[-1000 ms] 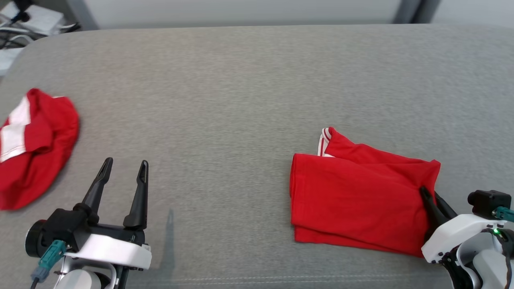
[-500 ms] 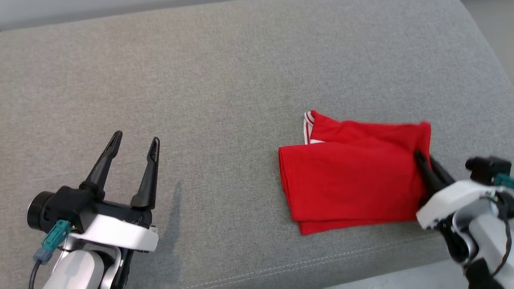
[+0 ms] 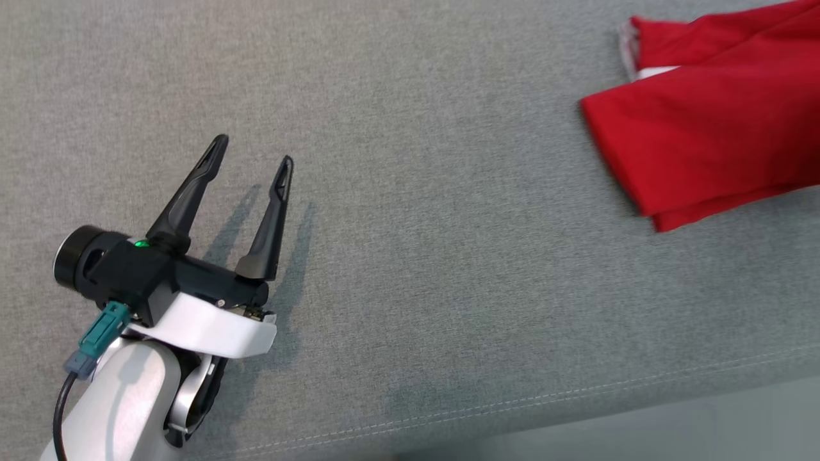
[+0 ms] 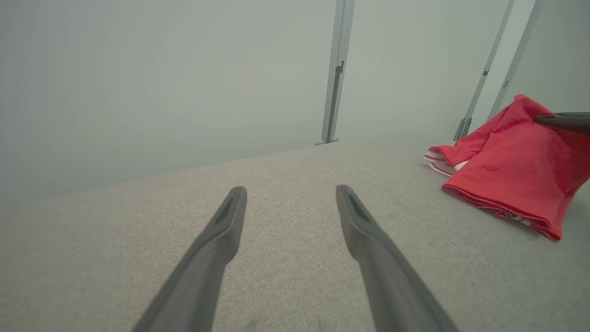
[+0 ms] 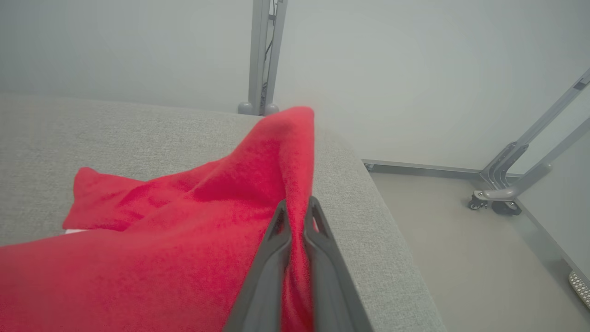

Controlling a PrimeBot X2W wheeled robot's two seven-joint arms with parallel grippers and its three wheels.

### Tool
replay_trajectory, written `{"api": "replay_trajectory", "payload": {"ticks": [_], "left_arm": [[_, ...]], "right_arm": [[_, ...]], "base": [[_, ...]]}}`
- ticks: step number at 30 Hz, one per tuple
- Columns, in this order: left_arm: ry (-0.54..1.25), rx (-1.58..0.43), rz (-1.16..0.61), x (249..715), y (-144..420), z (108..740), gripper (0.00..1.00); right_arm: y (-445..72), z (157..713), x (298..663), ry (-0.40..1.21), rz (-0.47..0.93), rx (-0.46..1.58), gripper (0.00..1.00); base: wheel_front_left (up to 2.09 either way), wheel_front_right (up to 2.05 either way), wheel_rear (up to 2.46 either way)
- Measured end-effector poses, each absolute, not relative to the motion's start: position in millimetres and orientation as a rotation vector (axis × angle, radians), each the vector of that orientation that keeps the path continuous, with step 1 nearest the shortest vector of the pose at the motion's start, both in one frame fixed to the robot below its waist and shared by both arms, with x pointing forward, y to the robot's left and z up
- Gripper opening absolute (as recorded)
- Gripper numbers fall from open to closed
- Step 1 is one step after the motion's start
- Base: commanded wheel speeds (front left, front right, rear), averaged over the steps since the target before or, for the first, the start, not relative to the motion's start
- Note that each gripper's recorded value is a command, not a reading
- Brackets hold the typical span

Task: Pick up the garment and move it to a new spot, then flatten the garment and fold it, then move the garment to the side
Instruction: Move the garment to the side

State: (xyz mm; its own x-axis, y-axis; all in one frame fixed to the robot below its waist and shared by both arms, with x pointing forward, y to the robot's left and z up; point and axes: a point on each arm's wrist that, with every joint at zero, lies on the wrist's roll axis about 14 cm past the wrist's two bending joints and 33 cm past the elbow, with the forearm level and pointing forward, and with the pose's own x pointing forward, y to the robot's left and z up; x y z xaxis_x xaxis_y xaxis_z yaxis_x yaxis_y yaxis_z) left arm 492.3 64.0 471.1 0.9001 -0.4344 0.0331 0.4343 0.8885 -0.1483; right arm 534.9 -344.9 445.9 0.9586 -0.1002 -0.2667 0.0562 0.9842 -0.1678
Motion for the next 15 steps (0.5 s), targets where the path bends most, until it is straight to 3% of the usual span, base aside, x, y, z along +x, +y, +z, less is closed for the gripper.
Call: {"api": "replay_trajectory", "payload": {"ticks": [4,5,6,15], "left_arm": [[0.004,-0.136,-0.464,500.0,63.1,463.6,1.00],[0.004,-0.133,-0.468,501.5,63.1,462.0,1.00],[0.007,-0.129,-0.468,503.1,64.1,460.0,1.00],[0.002,-0.119,-0.473,503.2,63.6,462.2,1.00]], "right_arm": [[-369.3,438.2,544.3,0.310,-0.137,-0.195,0.00],[-374.0,435.4,545.7,0.319,-0.152,-0.197,0.36],[-377.2,433.7,547.6,0.323,-0.164,-0.197,1.00],[-386.9,461.6,554.3,0.232,-0.220,-0.173,1.00]], "base": [[0.00,0.00,0.00],[0.00,0.00,0.00],[0.00,0.00,0.00],[0.00,0.00,0.00]]}}
